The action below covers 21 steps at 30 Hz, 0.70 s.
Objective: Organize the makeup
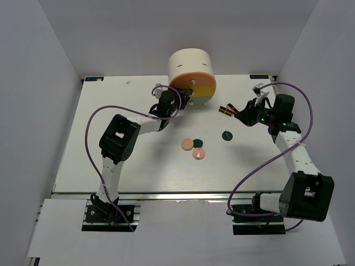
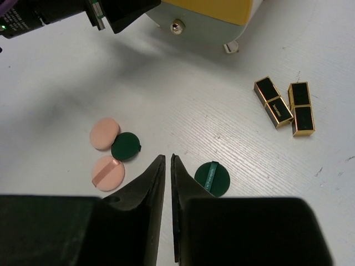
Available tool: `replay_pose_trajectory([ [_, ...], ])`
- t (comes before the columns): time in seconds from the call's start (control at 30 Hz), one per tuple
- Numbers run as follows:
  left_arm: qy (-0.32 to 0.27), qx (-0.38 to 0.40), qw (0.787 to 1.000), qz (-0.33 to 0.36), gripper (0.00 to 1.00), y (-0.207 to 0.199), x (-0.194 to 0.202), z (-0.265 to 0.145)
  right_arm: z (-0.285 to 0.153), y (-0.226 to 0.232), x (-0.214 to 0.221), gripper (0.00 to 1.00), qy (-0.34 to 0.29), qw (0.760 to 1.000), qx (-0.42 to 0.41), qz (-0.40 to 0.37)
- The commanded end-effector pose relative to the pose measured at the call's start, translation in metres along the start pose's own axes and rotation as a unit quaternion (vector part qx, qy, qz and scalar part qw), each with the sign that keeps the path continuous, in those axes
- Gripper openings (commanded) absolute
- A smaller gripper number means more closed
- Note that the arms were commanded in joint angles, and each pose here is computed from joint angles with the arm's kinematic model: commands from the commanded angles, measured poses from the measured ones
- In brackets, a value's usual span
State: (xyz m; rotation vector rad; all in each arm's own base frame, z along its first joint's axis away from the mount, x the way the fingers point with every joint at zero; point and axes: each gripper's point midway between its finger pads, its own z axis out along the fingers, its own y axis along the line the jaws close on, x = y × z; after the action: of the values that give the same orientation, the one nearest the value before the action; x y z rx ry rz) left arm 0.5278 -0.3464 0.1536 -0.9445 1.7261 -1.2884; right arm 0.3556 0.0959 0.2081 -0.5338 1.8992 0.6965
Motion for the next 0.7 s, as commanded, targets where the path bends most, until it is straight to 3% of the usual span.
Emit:
replay_pose_trajectory([
  [0.0, -0.016, 0.011, 1.0, -0.016, 0.55, -0.014, -0.007, 0.006, -0.003, 0.004, -0.006, 0.14, -0.015, 1.0, -0.005, -0.007],
  [0.43, -0.022, 0.013, 0.999, -0.029, 0.5, -0.018, -0.001, 0.014, -0.004, 0.003, -0.003, 0.13, -0.017, 1.0, -0.004, -0.004],
  [0.67, -0.028, 0.002, 0.999, -0.033, 0.37, -0.007, -0.001, 0.015, -0.005, 0.003, -0.004, 0.13, -0.019, 1.0, -0.002, -0.005],
])
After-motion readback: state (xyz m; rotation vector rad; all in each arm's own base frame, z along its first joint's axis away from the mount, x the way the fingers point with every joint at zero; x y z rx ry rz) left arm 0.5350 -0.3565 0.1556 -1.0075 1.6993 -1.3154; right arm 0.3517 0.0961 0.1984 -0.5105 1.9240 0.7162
